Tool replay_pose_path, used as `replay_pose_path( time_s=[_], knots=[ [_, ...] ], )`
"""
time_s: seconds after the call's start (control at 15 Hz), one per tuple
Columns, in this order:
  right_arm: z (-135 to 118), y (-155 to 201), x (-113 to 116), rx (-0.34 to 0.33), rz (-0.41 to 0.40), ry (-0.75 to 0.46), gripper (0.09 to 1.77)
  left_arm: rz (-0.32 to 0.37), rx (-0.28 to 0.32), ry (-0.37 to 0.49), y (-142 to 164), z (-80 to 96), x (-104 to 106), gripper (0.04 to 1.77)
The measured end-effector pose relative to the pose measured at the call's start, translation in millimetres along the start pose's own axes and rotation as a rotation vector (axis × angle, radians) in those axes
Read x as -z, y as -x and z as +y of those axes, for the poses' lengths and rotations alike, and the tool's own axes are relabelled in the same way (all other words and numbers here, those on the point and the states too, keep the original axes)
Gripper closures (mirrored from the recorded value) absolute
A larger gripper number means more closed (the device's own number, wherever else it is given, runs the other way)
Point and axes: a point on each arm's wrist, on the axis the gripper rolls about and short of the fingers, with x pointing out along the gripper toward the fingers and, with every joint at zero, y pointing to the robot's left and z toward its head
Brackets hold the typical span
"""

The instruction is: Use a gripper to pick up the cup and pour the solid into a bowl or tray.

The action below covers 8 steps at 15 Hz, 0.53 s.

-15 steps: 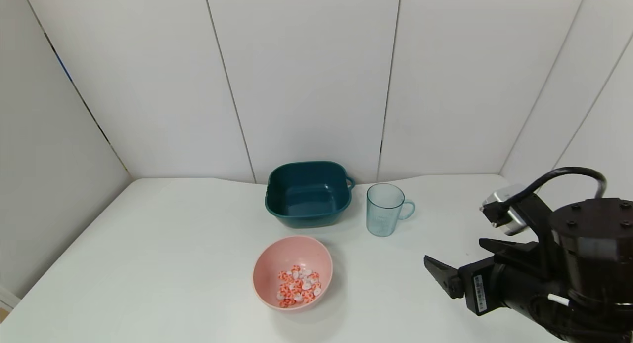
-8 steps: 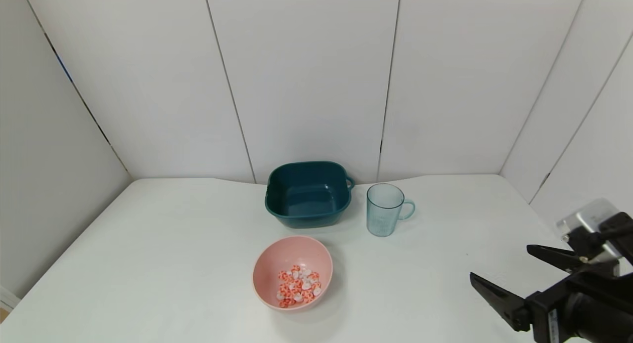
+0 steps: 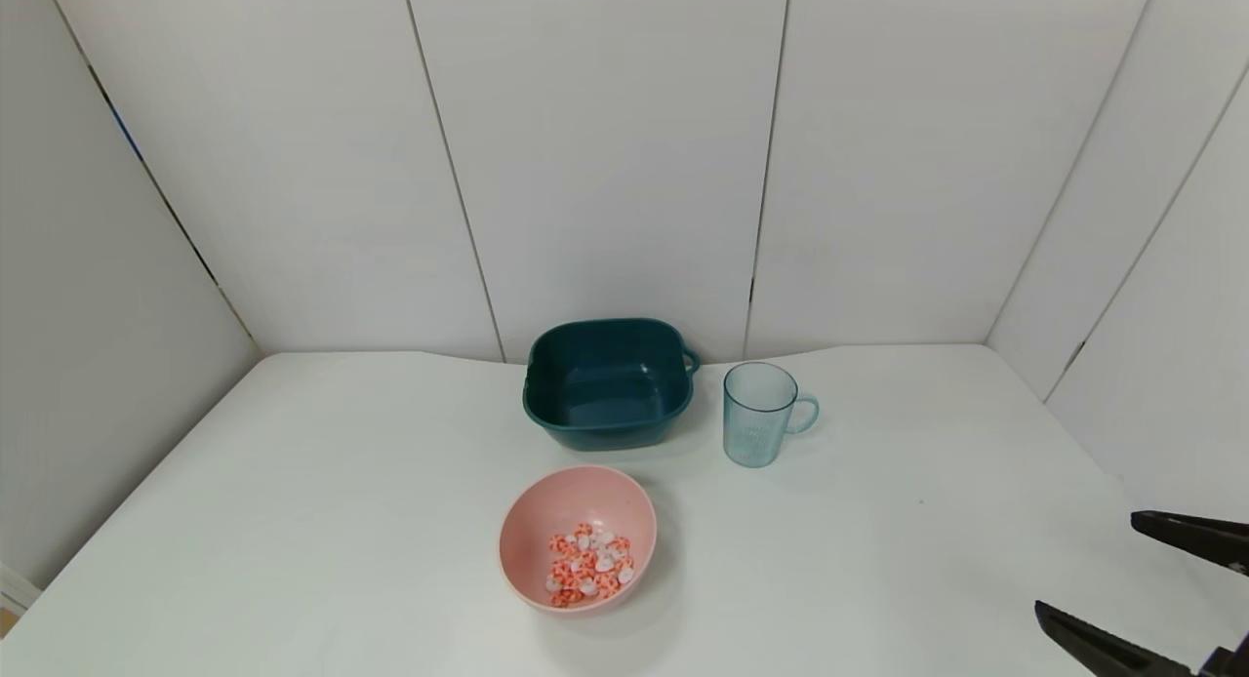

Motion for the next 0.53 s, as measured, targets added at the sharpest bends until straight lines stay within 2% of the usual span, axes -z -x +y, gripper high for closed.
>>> replay_pose_path(
  time_s=[0.27, 0.53],
  knots=[
    [-8.3, 15.0, 4.0, 0.067, -0.042, -0.031, 0.16, 0.0, 0.0, 0.0, 0.0, 0.0, 0.0, 0.09],
    [-18.6, 34.2, 19.6, 0.241, -0.034, -0.101, 0.16, 0.0, 0.0, 0.0, 0.0, 0.0, 0.0, 0.09]
  ],
)
